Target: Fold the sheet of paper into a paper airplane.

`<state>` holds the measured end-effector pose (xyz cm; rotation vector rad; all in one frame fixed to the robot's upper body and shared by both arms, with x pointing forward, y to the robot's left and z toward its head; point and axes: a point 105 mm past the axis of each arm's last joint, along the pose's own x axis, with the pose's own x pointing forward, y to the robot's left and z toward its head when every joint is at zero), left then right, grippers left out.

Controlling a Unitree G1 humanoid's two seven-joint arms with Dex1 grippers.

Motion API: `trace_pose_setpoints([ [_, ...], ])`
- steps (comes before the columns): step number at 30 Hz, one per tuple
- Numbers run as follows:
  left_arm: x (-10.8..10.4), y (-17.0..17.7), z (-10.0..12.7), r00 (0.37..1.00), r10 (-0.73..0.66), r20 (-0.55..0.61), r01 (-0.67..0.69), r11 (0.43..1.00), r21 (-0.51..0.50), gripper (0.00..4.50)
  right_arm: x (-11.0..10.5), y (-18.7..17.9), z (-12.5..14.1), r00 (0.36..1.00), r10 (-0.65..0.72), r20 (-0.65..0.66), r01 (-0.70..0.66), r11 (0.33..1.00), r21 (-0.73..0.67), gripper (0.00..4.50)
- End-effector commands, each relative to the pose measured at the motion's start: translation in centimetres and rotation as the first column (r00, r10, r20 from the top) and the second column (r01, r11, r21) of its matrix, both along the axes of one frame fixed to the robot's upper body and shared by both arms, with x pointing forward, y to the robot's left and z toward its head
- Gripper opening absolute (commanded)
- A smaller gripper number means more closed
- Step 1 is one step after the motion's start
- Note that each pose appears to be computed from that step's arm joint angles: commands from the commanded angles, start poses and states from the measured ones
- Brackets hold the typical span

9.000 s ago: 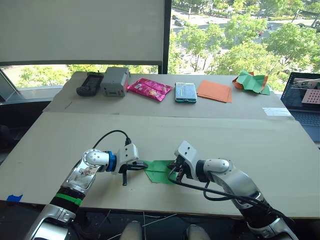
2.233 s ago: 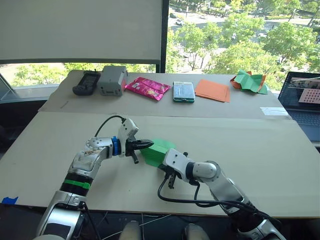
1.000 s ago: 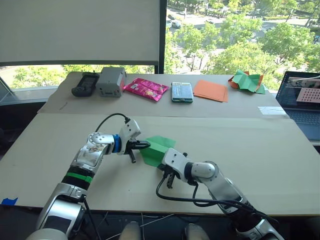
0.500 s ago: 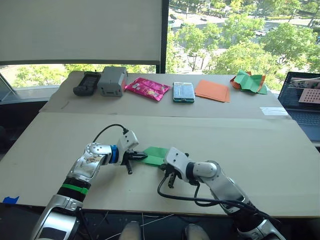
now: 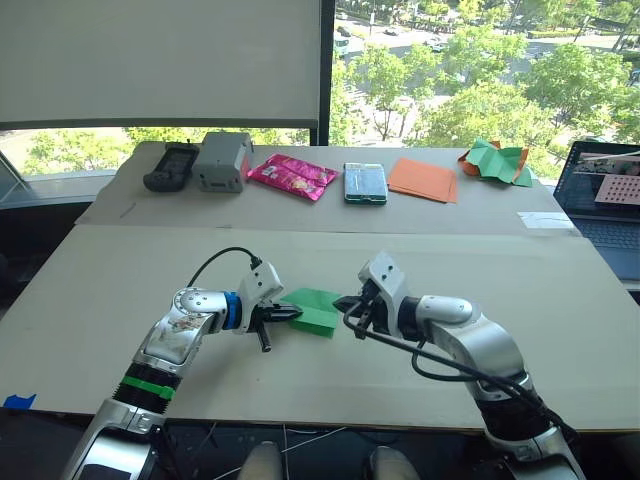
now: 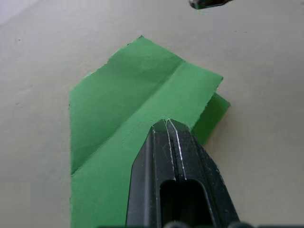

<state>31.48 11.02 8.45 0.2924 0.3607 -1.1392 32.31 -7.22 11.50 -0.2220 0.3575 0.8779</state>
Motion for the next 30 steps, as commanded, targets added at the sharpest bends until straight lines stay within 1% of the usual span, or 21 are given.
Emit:
trace_pose_setpoints([
  [1,-0.2,0.0,1.1,1.0,0.01,0.029,-0.009,1.0,-0.028,0.0,0.6,0.2,0.2,1.0,-0.027,-0.014,0.028,0.999,0.04,0.93],
  [4,-0.4,0.1,0.5,1.0,0.027,0.013,-0.026,0.999,-0.029,0.0,1.0,0.4,-0.4,0.998,-0.043,-0.051,0.046,0.997,0.054,1.92],
  [5,-0.4,0.1,0.4,0.999,0.03,0.01,-0.03,0.999,-0.03,0.0,1.2,0.5,-0.6,0.997,-0.051,-0.065,0.055,0.996,0.063,2.33],
  [8,-0.4,0.1,0.3,0.999,0.037,0.007,-0.037,0.999,-0.031,0.0,1.3,0.7,-0.6,0.992,-0.05,-0.113,0.064,0.991,0.118,3.32],
  [11,-0.4,0.1,0.1,0.999,0.041,0.003,-0.04,0.999,-0.031,0.0,1.5,0.8,-0.5,0.986,-0.051,-0.158,0.077,0.983,0.164,3.32],
  [15,-0.6,0.1,-0.1,0.999,0.039,-0.001,-0.039,0.999,-0.029,0.0,1.1,1.4,-1.0,0.977,-0.023,-0.213,0.066,0.978,0.199,3.32],
  [20,-0.7,0.0,0.0,0.999,0.034,0.0,-0.034,0.999,-0.03,0.0,1.3,1.3,-2.0,0.967,-0.031,-0.254,0.086,0.974,0.208,3.32],
  [26,-0.8,0.1,0.0,0.999,0.034,0.002,-0.034,0.999,-0.026,0.0,1.1,1.9,-1.6,0.961,0.011,-0.275,0.065,0.961,0.268,3.32],
  [28,-0.8,0.1,0.0,0.999,0.033,0.0,-0.033,0.999,-0.024,0.0,1.1,2.1,-1.7,0.962,0.014,-0.274,0.063,0.96,0.271,2.81],
  [30,-0.9,0.2,-0.1,0.999,0.034,-0.002,-0.034,0.999,-0.021,0.0,1.1,2.3,-1.6,0.965,0.021,-0.263,0.053,0.962,0.27,2.2],
])
